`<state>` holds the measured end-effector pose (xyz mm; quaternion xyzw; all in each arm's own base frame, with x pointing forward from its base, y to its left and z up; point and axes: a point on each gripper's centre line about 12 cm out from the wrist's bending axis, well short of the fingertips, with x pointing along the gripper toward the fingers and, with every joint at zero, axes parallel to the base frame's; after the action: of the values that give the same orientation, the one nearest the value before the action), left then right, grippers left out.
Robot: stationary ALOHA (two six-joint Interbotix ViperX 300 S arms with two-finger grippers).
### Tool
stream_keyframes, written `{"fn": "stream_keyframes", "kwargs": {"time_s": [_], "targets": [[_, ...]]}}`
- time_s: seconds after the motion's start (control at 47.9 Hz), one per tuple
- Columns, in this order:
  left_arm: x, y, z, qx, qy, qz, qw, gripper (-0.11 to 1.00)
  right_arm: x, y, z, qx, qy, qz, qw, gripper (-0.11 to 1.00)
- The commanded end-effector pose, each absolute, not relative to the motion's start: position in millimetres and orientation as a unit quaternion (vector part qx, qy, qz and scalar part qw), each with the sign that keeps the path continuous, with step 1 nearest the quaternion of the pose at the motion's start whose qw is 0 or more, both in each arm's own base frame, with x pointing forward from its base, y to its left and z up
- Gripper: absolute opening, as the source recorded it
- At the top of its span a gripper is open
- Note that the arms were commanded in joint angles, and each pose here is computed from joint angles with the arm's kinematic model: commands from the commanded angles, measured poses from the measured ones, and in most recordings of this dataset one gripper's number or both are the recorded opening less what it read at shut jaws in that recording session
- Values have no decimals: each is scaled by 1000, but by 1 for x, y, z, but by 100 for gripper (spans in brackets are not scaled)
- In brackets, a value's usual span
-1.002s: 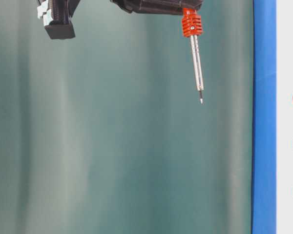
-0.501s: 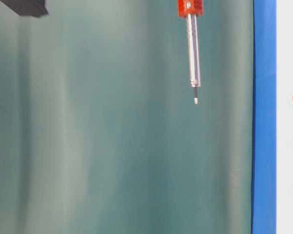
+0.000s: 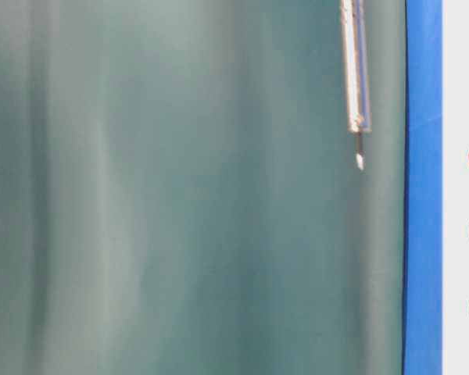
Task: Touch the tip of the soldering iron to the mark.
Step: 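Lower the soldering iron flat onto the blue table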
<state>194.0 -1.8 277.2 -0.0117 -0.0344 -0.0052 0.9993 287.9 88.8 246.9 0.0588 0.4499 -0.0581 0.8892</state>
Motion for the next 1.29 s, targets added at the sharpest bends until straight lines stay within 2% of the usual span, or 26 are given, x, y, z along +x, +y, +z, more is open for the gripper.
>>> {"fn": "stream_keyframes", "kwargs": {"time_s": [0.0, 0.188, 0.564, 0.793, 1.044, 1.273], "targets": [[195, -2, 281, -12, -42, -5, 999, 0, 298, 91, 256, 55, 436, -58, 896, 6], [195, -2, 281, -12, -44, -6, 999, 0, 327, 96, 257, 52, 433, -62, 898, 6], [195, -2, 282, -13, -46, -5, 999, 0, 416, 93, 264, 34, 407, -79, 910, 6], [195, -2, 281, -12, -43, -6, 999, 0, 430, 93, 260, 40, 406, -83, 909, 6], [195, -2, 279, -12, -41, -5, 999, 0, 435, 102, 222, 48, 412, -56, 908, 6], [195, -2, 277, -12, -39, -5, 999, 0, 438, 106, 166, 45, 430, -28, 901, 6]]}}
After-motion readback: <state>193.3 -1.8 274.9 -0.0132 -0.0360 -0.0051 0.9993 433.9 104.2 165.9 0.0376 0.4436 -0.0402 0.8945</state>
